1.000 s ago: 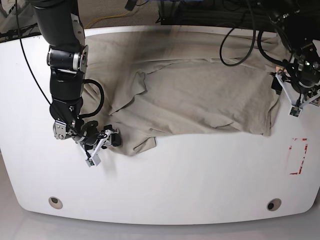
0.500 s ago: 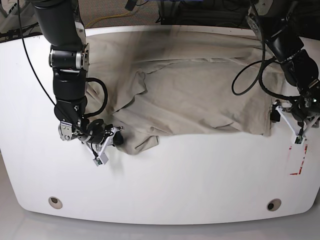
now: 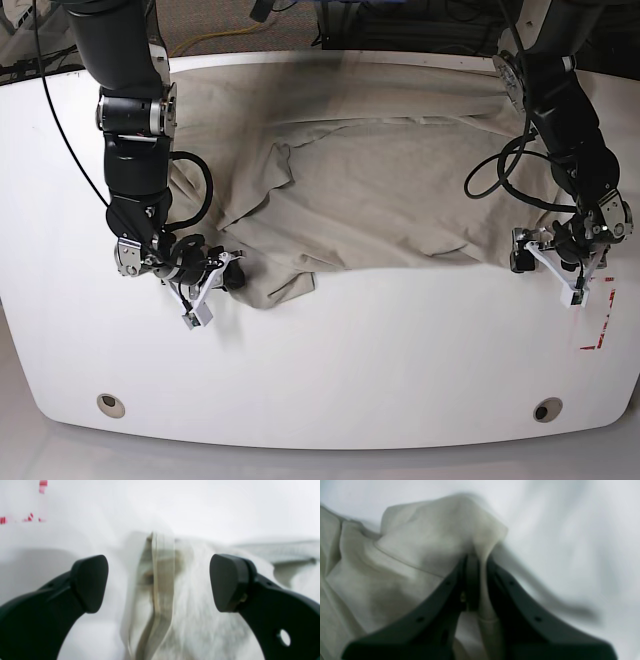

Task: Fold the T-shirt properly
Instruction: 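Move both grippers to the hem corners and grasp them, then lift the hem with both grippers and fold it over toward the collar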

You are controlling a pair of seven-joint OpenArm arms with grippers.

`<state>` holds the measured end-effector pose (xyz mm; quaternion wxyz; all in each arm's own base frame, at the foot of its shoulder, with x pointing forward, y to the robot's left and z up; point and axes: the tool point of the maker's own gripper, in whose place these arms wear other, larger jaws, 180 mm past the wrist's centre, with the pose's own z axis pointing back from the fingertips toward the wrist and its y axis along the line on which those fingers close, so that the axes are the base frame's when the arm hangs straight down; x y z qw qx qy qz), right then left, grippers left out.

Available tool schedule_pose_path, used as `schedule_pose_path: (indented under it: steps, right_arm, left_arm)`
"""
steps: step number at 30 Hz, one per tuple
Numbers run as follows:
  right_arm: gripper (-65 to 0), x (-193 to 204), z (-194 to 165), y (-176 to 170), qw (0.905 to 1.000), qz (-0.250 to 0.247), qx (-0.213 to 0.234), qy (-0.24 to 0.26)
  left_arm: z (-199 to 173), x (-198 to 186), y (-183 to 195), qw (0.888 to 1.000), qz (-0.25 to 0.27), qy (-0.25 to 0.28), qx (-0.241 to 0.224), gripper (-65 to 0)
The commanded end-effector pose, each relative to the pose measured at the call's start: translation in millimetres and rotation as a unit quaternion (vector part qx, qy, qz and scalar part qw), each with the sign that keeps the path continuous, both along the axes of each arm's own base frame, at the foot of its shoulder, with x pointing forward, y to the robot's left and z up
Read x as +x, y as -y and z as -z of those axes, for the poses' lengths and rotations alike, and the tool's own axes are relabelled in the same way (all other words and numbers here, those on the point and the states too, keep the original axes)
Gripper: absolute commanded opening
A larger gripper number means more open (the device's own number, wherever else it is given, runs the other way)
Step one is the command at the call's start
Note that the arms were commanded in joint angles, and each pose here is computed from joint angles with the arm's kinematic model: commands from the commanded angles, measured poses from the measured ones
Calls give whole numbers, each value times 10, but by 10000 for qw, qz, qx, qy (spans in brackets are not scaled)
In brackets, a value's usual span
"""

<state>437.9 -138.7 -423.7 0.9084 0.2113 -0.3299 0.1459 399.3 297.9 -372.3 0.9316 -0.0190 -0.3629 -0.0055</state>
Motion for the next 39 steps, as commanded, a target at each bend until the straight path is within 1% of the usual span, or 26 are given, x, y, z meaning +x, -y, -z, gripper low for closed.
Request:
schedule_pose_path:
  steps: [1, 5, 8, 10, 11, 12, 14, 16, 17, 18, 20, 23, 25, 28, 30, 33, 36, 39]
  right_arm:
    - [-614, 85, -111, 126, 9998, 23, -111, 133]
    - [-614, 71, -98, 153, 9998, 35, -131, 117]
    - [-614, 71, -98, 162, 9998, 40, -137, 117]
    - [-614, 71, -98, 162, 9998, 40, -137, 117]
    - [-614, 71, -98, 162, 9998, 40, -137, 117]
    - [-614, 77, -105, 162, 9998, 40, -137, 125]
    - [-614, 82, -111, 162, 9998, 41, -135, 139]
    - [-615, 105, -145, 160, 9997, 34, -143, 191]
    - [-615, 133, -199, 156, 9994, 13, -167, 295]
    - [-615, 149, -238, 156, 9992, -2, -188, 365]
    - [-615, 133, -260, 149, 9987, -38, -230, 446]
    - [-615, 159, -333, 121, 9979, -86, -258, 585]
    - [-615, 134, -305, 128, 9982, -112, -308, 497]
    - [-615, 119, -292, 141, 9984, -126, -341, 439]
    - [-615, 118, -292, 149, 9984, -122, -348, 438]
    - [-615, 118, -292, 149, 9984, -122, -348, 438]
    - [-615, 118, -292, 149, 9984, -122, -348, 438]
    - [-615, 118, -292, 149, 9984, -122, -348, 438]
  left_arm:
    - [-164, 174, -41, 9995, -87, 307, 68, -72]
    - [-3, 141, -44, 9999, -64, 55, 71, -158]
    - [32, 129, -35, 10000, -59, 7, 48, -185]
    - [44, 117, -35, 10000, -59, -9, 48, -219]
    - [44, 117, -35, 10000, -59, -9, 48, -251]
    - [45, 116, -43, 10000, -82, -13, 55, -297]
    - [57, 109, -44, 9999, -90, -28, 51, -417]
    - [57, 109, -44, 9999, -90, -28, 51, -492]
    - [57, 109, -44, 9999, -90, -28, 51, -536]
    - [57, 109, -44, 9999, -90, -28, 51, -565]
    - [70, 96, -46, 9999, -90, -47, 58, -597]
    - [78, 88, -46, 9999, -90, -62, 58, -628]
    - [68, 89, -41, 9999, -65, -61, 63, -650]
    - [-5, 113, -55, 9999, -58, 40, 121, -650]
    - [-150, 141, -81, 9995, -44, 186, 264, -650]
    - [-249, 82, -111, 9988, -24, 181, 459, -650]
    - [-453, 87, -127, 9968, 0, 420, 678, -650]
    - [-513, 29, -126, 9954, 35, 512, 815, -650]
